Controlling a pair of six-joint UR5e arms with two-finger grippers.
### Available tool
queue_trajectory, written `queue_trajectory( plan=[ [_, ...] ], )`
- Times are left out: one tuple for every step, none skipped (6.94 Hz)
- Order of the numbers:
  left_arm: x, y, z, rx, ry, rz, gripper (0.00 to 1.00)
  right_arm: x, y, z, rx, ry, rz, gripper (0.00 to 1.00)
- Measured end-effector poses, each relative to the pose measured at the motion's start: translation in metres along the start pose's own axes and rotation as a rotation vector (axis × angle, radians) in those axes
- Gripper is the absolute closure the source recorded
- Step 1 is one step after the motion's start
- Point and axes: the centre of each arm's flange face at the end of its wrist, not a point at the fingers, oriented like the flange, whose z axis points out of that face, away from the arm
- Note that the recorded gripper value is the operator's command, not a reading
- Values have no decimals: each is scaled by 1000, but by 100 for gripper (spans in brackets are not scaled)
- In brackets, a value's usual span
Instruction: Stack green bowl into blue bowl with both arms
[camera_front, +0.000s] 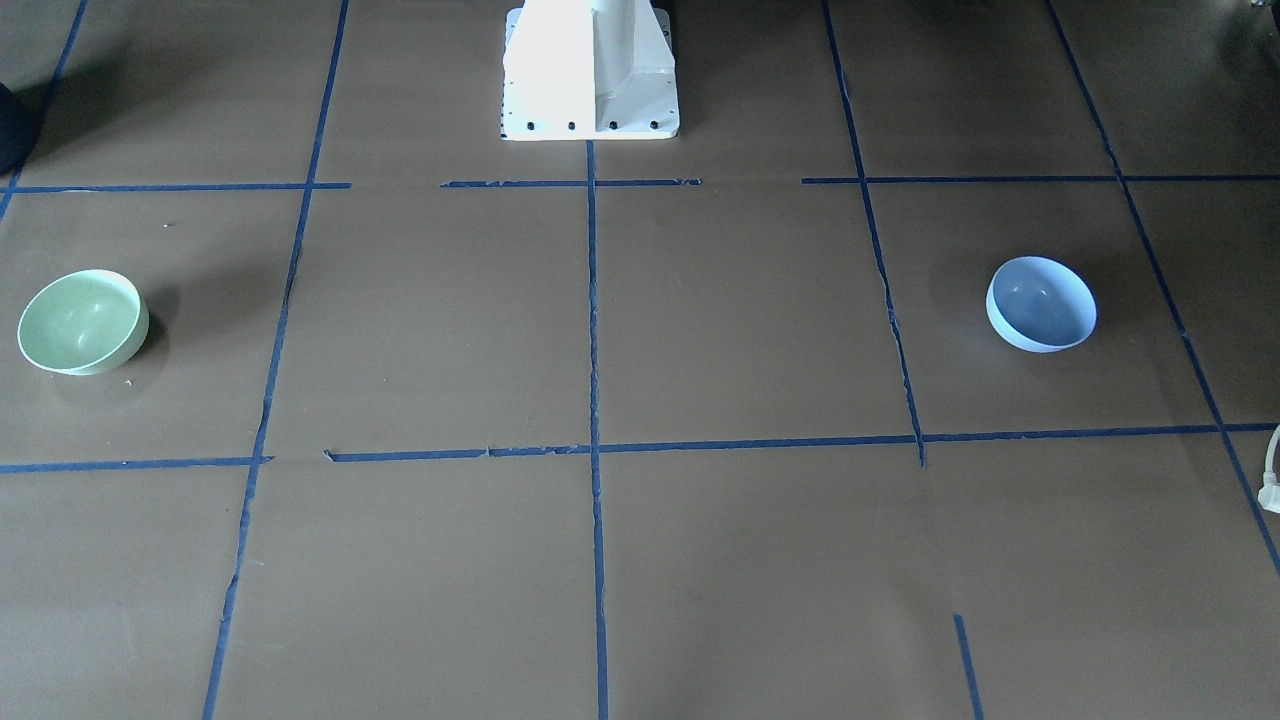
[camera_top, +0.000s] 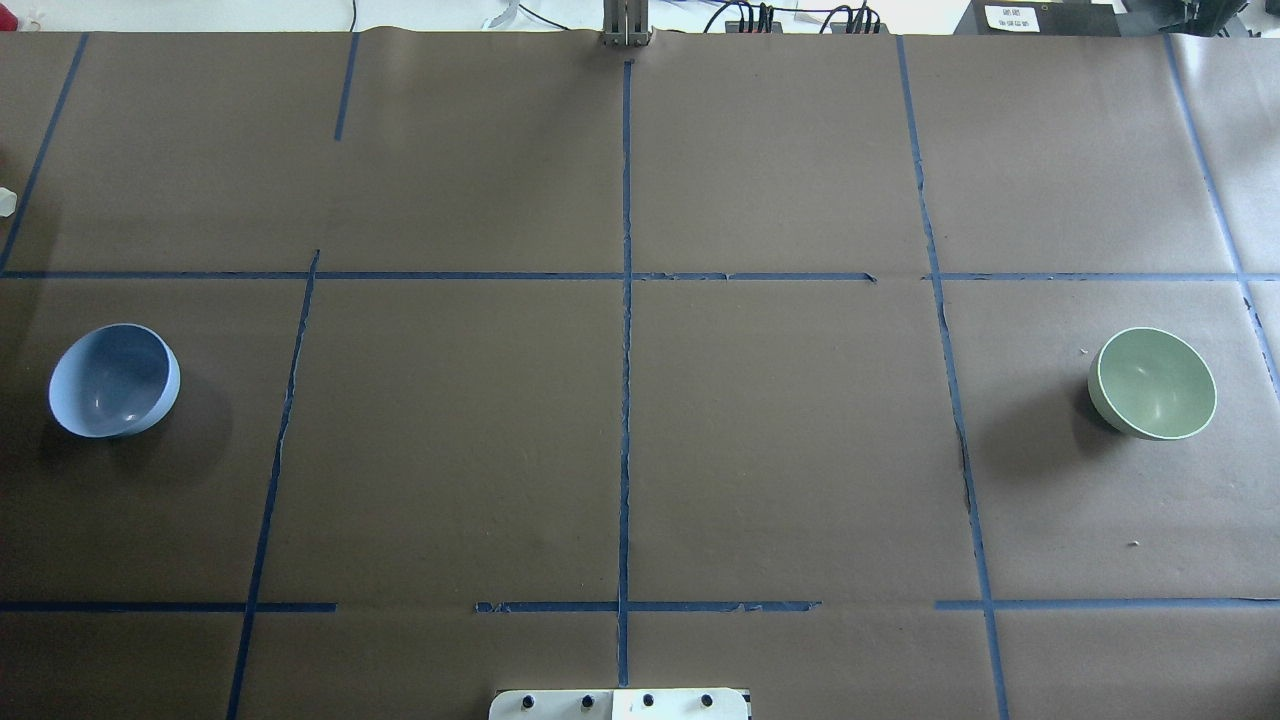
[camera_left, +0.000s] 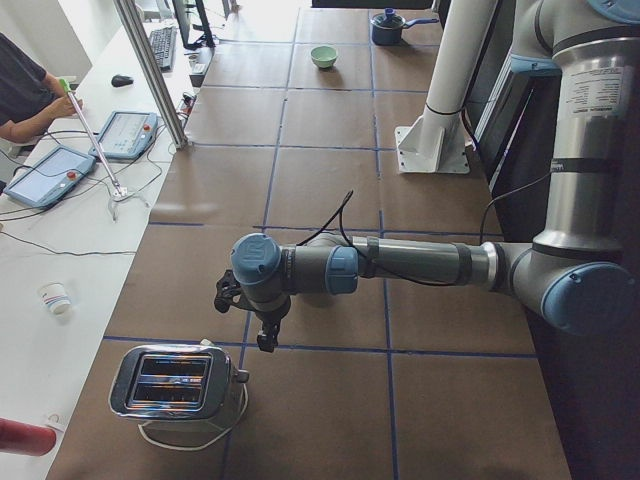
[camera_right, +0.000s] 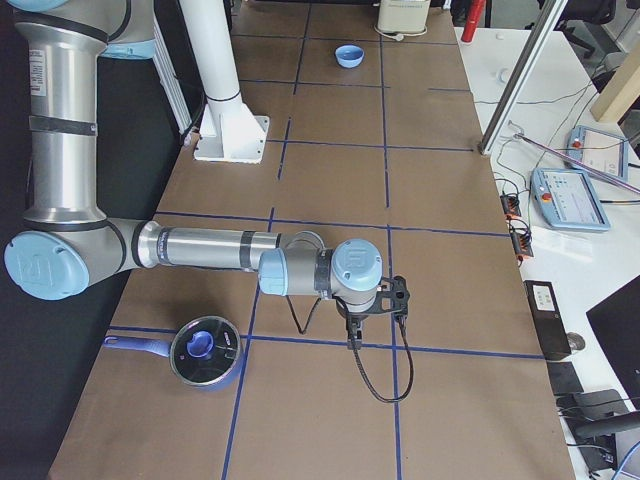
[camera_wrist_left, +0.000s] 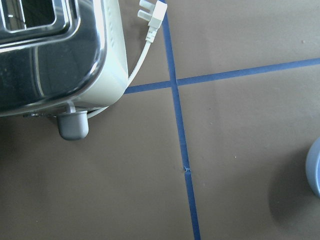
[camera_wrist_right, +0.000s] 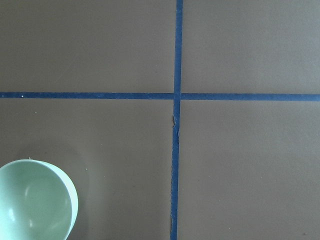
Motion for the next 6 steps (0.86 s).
queue_trajectory(
  plan=[
    [36,-8,10,-12,48,-26,0,-2,-1,-1,2,0,0,0],
    [67,-9,24,-18,71,-61,3,-2,-2,-1,3,-2,15,0],
    [88,-6,43,-3,71,-103,5,-2,-1,-1,2,-5,46,0],
    [108,0,71,32,47,-152,5,-2,0,0,0,-13,70,0],
    [124,7,109,69,28,-196,5,-3,0,0,-1,-21,79,0],
    [133,14,146,91,24,-226,5,-5,-1,-1,3,-24,77,0]
  ],
)
